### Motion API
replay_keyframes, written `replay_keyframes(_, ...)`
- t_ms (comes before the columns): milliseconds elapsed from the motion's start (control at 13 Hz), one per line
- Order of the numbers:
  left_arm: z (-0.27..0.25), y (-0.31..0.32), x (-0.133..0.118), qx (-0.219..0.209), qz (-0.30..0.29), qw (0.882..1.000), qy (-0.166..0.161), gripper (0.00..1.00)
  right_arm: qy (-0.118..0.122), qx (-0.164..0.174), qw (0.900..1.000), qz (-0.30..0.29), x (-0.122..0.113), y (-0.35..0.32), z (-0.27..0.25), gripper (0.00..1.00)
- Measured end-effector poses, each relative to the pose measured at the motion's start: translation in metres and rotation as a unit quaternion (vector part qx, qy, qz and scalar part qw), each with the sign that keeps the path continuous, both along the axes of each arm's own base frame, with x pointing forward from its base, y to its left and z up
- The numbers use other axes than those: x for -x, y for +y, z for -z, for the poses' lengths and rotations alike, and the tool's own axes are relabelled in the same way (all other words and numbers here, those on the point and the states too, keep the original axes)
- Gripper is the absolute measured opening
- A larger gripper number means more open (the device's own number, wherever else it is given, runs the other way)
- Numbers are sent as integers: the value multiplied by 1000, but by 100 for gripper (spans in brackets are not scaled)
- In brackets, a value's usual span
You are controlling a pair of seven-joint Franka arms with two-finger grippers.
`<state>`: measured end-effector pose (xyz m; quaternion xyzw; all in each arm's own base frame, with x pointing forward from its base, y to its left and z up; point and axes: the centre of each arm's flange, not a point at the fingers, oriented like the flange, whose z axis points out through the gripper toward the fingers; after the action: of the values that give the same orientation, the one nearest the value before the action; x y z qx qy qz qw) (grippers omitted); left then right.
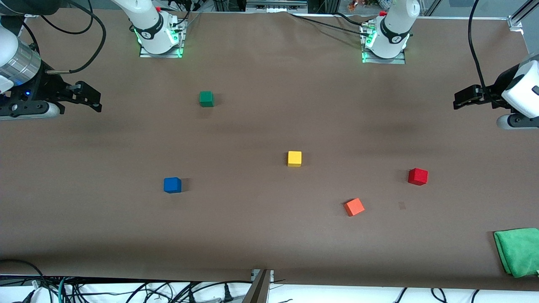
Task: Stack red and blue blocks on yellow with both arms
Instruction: 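Reach the left gripper down toward the red cube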
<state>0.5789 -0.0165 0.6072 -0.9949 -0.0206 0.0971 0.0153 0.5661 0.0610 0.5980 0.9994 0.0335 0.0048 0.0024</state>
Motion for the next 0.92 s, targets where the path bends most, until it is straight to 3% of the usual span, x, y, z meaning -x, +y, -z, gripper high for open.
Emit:
replay_keyframes(308,1,0,-2,0,0,1000,-1,100,0,0,1000,0,0,0,0,100)
replay_keyframes(538,28,9,-13,2,-7,1000,24,100,0,0,1000,0,0,0,0,100)
replay_keyframes(692,71,17,-29,3,-5,998,56,100,0,0,1000,0,0,0,0,100)
replay_keyframes(923,168,20,-62,14,17,997,76,100,0,0,1000,0,0,0,0,100)
